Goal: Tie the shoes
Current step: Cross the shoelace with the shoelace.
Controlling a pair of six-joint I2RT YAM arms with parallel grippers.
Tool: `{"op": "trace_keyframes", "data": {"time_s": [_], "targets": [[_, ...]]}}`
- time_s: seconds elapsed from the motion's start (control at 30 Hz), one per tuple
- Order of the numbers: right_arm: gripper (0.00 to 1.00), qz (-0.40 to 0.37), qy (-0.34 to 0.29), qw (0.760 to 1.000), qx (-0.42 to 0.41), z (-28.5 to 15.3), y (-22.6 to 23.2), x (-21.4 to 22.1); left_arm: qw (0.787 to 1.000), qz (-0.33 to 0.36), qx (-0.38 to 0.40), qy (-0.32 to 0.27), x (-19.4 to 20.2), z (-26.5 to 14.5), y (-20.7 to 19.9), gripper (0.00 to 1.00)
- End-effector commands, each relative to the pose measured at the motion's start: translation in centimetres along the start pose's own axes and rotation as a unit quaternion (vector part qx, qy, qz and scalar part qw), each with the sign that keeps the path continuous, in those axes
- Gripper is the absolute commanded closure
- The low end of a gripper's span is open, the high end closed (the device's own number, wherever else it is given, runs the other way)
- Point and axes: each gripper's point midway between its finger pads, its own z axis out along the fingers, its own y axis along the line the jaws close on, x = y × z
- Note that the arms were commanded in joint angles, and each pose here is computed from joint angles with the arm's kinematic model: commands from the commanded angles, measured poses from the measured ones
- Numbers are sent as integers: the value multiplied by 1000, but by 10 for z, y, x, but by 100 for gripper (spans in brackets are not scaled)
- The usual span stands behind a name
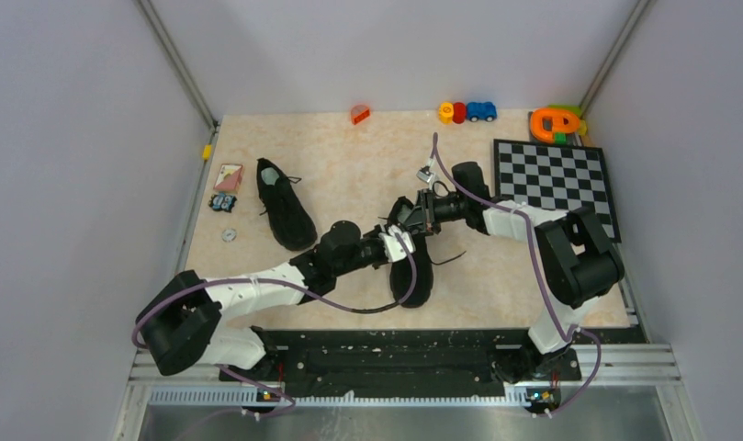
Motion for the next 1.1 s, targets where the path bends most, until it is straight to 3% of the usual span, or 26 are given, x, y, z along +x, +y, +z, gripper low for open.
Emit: {"op": "trace_keyframes", "data": {"time_s": [0.0, 1.07], "targets": [[100, -59, -15, 998, -25, -5, 30, -17, 999, 9, 3, -33, -25, 1, 7, 63], [100, -56, -16, 998, -29, -5, 33, -18, 999, 6, -31, -17, -17, 13, 15, 68]]}}
